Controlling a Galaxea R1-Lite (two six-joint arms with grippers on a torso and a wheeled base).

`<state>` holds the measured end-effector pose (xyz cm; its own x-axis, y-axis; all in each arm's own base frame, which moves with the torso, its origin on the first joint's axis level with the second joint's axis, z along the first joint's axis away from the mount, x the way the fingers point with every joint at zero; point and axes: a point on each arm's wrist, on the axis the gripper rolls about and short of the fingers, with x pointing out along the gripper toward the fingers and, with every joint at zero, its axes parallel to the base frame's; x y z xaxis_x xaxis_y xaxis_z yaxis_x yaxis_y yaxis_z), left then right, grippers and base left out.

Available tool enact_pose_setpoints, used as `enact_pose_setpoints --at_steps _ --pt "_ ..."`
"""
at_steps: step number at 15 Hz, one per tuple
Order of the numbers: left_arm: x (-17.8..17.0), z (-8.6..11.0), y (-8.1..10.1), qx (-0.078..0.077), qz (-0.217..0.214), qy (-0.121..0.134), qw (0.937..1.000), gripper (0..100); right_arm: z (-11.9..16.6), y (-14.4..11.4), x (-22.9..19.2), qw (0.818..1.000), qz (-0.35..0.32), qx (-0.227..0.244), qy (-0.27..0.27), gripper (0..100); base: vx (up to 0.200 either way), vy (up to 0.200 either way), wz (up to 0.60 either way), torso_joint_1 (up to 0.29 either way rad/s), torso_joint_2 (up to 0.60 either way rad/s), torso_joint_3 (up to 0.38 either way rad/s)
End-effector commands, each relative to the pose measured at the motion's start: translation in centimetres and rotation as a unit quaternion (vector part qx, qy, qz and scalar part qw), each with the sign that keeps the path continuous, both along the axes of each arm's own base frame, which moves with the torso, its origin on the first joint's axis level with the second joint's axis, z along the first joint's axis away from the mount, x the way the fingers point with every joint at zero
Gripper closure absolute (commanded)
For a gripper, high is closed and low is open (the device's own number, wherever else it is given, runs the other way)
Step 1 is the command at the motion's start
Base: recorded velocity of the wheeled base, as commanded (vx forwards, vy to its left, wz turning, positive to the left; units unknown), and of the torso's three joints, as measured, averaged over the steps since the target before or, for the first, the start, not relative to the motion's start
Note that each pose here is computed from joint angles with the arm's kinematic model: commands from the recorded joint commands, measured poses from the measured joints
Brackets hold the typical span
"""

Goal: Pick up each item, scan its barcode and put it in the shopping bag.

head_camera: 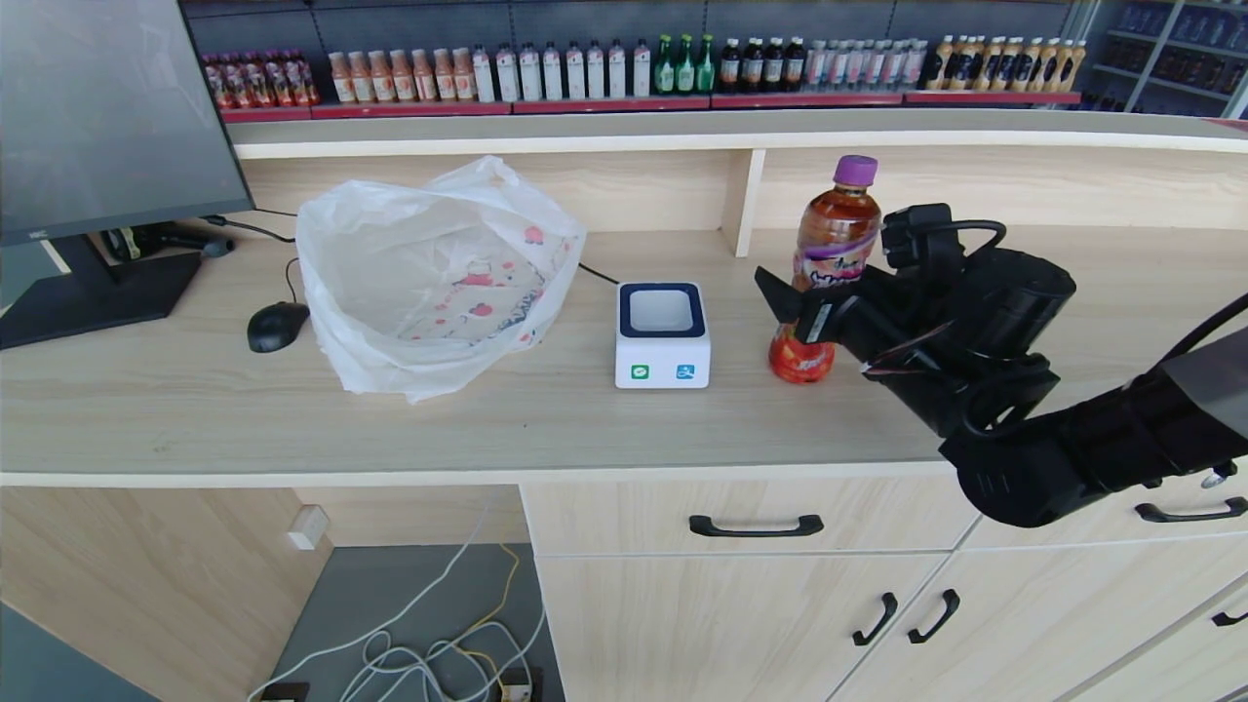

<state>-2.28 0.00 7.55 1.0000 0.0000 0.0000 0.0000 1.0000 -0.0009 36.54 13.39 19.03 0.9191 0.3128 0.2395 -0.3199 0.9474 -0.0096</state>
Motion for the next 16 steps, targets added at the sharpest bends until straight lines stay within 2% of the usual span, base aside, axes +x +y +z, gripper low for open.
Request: enact_pose_setpoints --at_steps 1,8,9,16 --pt "0.0 0.0 0.0 0.0 0.0 0.0 1.0 0 0.06 0.14 0.35 1.0 0.001 0.001 -0.004 0 0.0 0.0 0.0 0.0 0.0 0.0" --pt "0.0 0.0 0.0 0.0 0.0 0.0 1.0 0 0.03 0.25 0.81 1.0 0.001 -0.003 0.008 0 0.0 0.0 0.0 0.0 0.0 0.0" --pt "0.0 0.0 0.0 0.0 0.0 0.0 1.0 0 0.11 0.24 0.78 1.0 0.001 -0.002 0.006 100 0.0 0.0 0.0 0.0 0.0 0.0" --pt "0.0 0.0 0.0 0.0 0.0 0.0 1.0 0 0.71 -0.19 0.66 1.0 -0.004 0.001 -0.001 100 0.0 0.0 0.0 0.0 0.0 0.0"
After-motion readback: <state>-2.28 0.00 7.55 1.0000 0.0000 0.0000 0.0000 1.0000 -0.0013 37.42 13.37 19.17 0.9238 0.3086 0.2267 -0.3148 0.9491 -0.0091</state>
